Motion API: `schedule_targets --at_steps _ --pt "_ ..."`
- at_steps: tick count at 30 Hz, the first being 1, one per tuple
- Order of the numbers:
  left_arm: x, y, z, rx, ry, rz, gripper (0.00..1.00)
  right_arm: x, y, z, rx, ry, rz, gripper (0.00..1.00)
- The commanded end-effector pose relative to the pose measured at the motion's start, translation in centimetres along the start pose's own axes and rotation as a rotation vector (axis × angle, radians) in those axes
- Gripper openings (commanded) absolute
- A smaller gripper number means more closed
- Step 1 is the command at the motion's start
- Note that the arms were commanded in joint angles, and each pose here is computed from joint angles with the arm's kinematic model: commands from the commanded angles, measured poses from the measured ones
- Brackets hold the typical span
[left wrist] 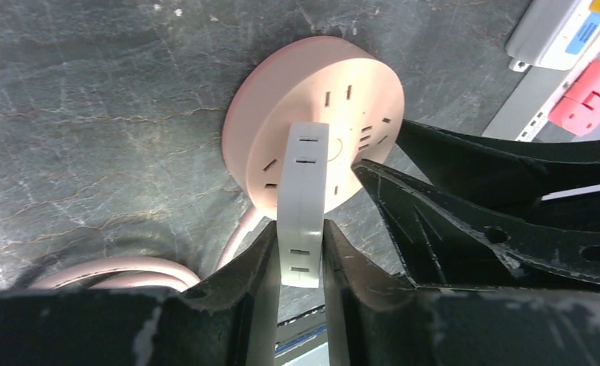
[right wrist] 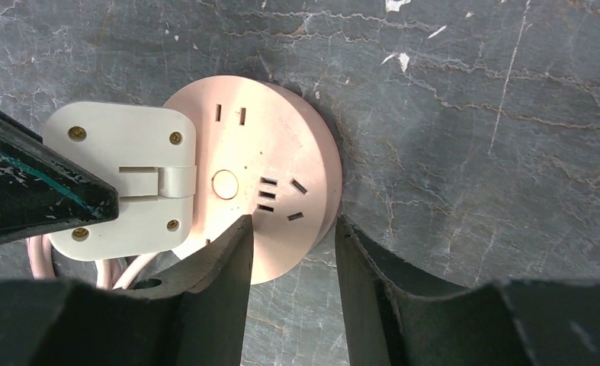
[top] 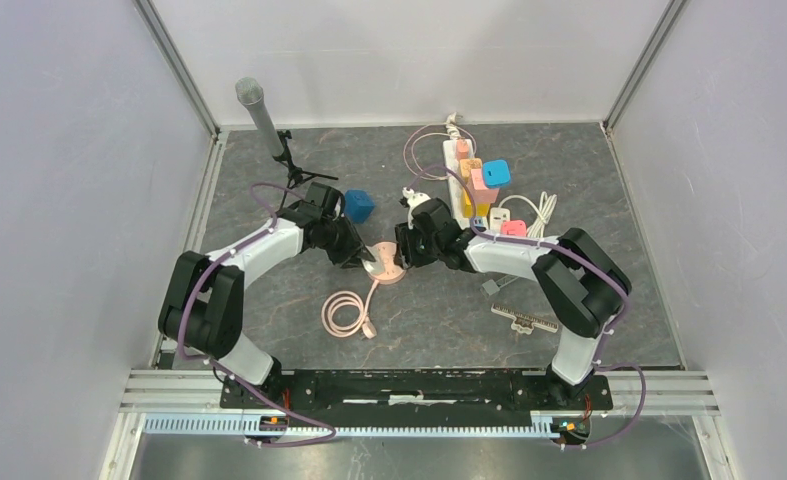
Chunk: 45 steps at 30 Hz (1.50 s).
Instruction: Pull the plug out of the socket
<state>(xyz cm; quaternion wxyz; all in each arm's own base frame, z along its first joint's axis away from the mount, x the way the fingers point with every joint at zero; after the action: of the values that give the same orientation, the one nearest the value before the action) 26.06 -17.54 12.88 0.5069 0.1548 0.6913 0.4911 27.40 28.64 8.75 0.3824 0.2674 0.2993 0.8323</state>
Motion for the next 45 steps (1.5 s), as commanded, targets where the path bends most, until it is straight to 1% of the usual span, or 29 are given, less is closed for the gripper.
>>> schedule_targets --at_steps 1,2,3,5,6,7,9,11,14,15,18,22,26,28,31,37,40,45 --pt "-2.2 0.3 0.5 -0.004 -0.002 -0.123 0.40 -0.1 -0.6 -0.5 0.032 0.035 -0.021 0.48" --pt "-2.1 0.1 0.5 -0.009 0.004 -0.123 0.49 -0.1 -0.6 -0.6 0.036 0.035 -0.023 0.48" --pt "-2.0 -0.1 0.6 -0.009 0.009 -0.117 0.56 -0.1 -0.7 -0.7 0.042 0.036 -0.025 0.48" --pt "-1.7 -0.6 0.7 -0.008 0.020 -0.091 0.59 -0.2 -0.7 -1.0 0.054 0.035 -0.036 0.48" --pt "-1.5 -0.8 0.8 -0.014 0.028 -0.069 0.59 -0.3 -0.8 -1.1 0.063 0.035 -0.043 0.48" --pt "-1.3 -1.0 0.8 -0.016 0.032 -0.045 0.57 -0.5 -0.8 -1.3 0.070 0.034 -0.052 0.48" --pt "-1.0 -1.2 0.8 -0.010 0.035 -0.008 0.49 -0.7 -0.8 -1.6 0.082 0.041 -0.067 0.45" --pt "-0.9 -1.2 0.8 -0.003 0.030 0.012 0.36 -0.8 -0.8 -1.7 0.088 0.054 -0.078 0.43" --pt "-1.1 -0.9 0.7 0.002 0.033 0.011 0.05 -1.2 -0.9 -2.4 0.111 0.101 -0.112 0.41" --pt "-1.3 -0.7 0.8 0.001 0.037 0.008 0.02 -1.2 -0.8 -2.6 0.116 0.121 -0.121 0.41" --pt "-2.1 -0.1 0.8 0.013 0.031 -0.013 0.02 -1.2 -0.5 -3.8 0.129 0.176 -0.139 0.42" --pt "-3.2 0.4 0.9 0.043 0.014 -0.020 0.02 -1.1 -0.8 -5.3 0.168 0.196 -0.127 0.42" --pt "-3.9 1.1 1.5 0.016 -0.019 -0.012 0.02 -1.0 -1.0 -6.1 0.193 0.208 -0.135 0.42" --pt "-3.8 1.2 1.9 -0.005 -0.041 0.024 0.02 -1.1 -1.1 -6.5 0.216 0.224 -0.165 0.43" --pt "-3.3 0.7 1.7 0.002 -0.040 0.058 0.02 -1.1 -1.3 -6.8 0.236 0.226 -0.178 0.45" --pt "-2.1 -1.1 0.4 0.034 -0.081 0.102 0.02 0.1 -2.2 -6.0 0.242 0.187 -0.106 0.48" --pt "-1.5 -1.0 0.4 -0.002 -0.095 0.130 0.02 0.0 -2.9 -6.4 0.281 0.177 -0.117 0.45" --pt "-2.3 -0.2 0.9 -0.058 -0.099 0.133 0.02 -0.5 -2.8 -8.0 0.308 0.175 -0.116 0.42"
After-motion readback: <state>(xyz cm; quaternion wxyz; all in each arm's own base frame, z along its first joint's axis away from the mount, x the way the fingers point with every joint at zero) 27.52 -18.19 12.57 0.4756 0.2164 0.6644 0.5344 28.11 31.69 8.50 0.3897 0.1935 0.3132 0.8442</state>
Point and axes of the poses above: each gripper's point midway between its finger pads, its own y axis back along the fingers, its own x axis along the line the jaws close on, z = x × y, the point moved 7 cm from there along y, back along the fingers, and after that the axes turned 9 degrees about y, right-handed, at the moved point
